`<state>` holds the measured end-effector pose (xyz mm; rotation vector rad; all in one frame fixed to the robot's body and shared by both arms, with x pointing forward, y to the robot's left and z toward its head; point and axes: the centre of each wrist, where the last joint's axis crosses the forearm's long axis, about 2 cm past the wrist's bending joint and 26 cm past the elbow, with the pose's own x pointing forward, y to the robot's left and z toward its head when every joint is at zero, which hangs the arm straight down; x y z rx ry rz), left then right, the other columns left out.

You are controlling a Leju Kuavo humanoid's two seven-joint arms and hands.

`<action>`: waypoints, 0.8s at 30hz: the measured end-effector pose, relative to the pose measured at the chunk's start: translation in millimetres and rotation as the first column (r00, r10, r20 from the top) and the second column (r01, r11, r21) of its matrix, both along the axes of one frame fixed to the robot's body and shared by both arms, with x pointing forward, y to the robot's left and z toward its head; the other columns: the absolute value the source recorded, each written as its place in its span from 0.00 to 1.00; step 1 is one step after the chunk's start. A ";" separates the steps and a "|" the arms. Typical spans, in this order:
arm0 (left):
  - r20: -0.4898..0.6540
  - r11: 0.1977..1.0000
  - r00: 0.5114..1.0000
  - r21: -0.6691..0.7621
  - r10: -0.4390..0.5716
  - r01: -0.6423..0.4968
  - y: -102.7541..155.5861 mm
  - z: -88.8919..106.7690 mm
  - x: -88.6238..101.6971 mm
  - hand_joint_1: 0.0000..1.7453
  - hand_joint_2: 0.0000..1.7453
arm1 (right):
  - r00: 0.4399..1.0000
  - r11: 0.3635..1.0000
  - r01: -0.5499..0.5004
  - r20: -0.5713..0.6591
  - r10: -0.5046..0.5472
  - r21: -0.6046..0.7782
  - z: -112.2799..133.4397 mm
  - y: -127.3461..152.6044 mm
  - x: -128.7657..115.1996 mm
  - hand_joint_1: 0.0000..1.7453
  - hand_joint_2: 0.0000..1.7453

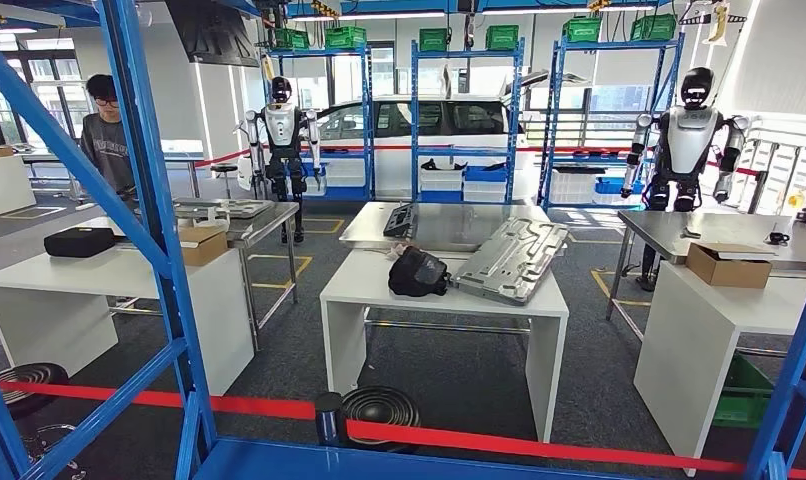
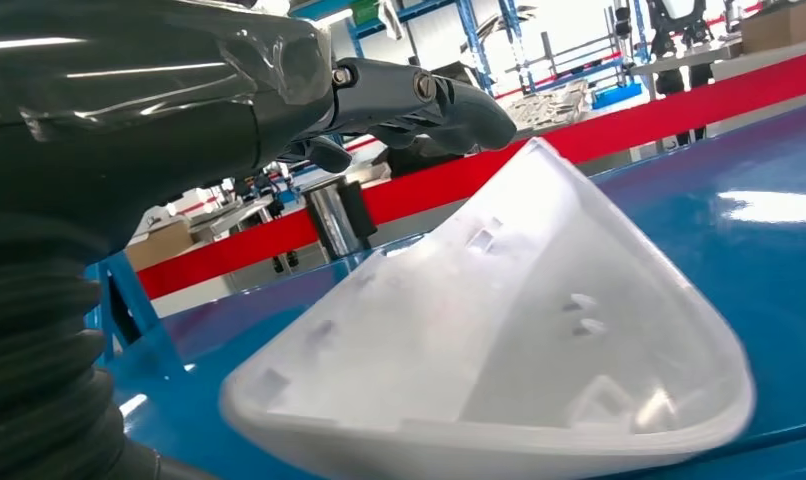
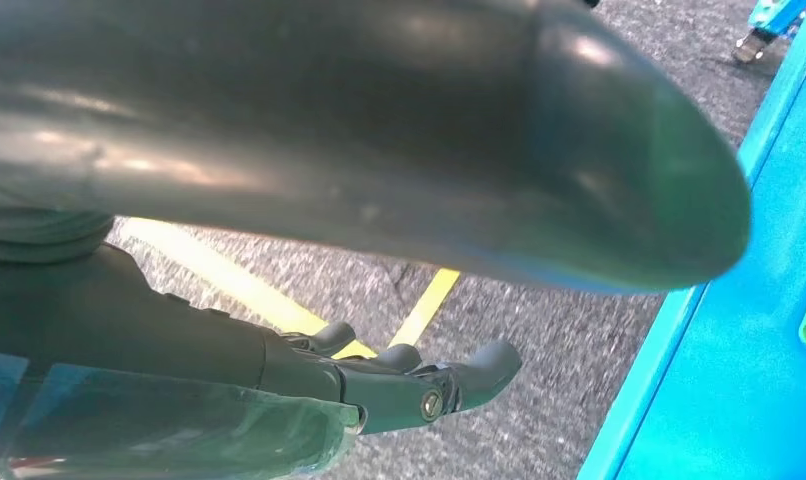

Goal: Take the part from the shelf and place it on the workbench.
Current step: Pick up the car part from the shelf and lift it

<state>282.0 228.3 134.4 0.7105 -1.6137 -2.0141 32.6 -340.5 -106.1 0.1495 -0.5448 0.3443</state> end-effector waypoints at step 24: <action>-0.038 1.000 0.999 -0.020 -0.024 0.023 -14.8 -2.8 -6.1 0.00 1.00 | 1.000 1.000 0.017 -0.012 -0.017 0.006 0.3 -0.4 -7.2 0.00 0.00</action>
